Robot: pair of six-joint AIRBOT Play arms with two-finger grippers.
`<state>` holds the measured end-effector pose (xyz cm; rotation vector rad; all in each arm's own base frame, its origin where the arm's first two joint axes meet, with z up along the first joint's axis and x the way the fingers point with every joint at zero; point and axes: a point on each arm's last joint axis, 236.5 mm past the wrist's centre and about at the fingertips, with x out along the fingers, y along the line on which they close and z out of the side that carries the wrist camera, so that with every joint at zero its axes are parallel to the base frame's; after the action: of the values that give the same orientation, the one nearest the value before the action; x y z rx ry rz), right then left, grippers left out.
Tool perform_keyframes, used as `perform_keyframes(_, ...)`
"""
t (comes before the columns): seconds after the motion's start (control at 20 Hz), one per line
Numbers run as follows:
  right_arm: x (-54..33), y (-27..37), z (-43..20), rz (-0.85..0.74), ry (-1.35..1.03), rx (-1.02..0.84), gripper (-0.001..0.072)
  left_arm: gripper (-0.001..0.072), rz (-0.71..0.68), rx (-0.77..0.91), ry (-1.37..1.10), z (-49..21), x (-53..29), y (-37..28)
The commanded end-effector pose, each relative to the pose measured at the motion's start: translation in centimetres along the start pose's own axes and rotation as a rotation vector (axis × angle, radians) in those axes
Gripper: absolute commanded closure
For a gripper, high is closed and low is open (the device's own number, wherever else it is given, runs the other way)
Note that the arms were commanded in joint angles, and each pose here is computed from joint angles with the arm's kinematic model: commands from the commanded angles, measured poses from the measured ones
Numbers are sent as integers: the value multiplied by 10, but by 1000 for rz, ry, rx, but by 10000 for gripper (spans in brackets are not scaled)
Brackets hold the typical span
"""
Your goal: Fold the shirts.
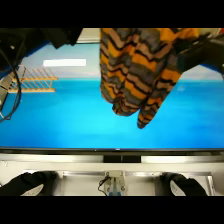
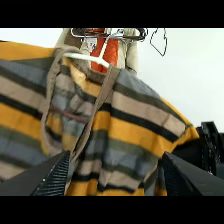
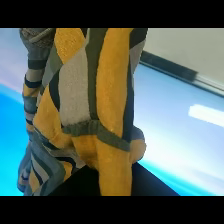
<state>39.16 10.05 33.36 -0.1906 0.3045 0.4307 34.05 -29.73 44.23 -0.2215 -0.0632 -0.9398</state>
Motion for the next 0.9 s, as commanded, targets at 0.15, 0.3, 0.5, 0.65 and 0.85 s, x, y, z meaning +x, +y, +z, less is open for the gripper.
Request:
perform_keyframes(0.15,-68,-139,9,-493,-18,101,661,6,24,87,17,-3,-2,5)
perform_keyframes(0.3,-131,-194,-5,-708,41,154,660,6,35,91,17,-2,-3,10)
perform_keyframes(0.5,-200,-236,-30,-907,110,234,661,6,47,90,15,-1,-4,15)
perform_keyframes(0.65,-223,-247,-42,-971,123,290,660,6,47,90,15,-1,-4,15)
perform_keyframes(0.85,-232,-252,-50,-1011,162,288,660,6,56,92,14,0,-5,19)
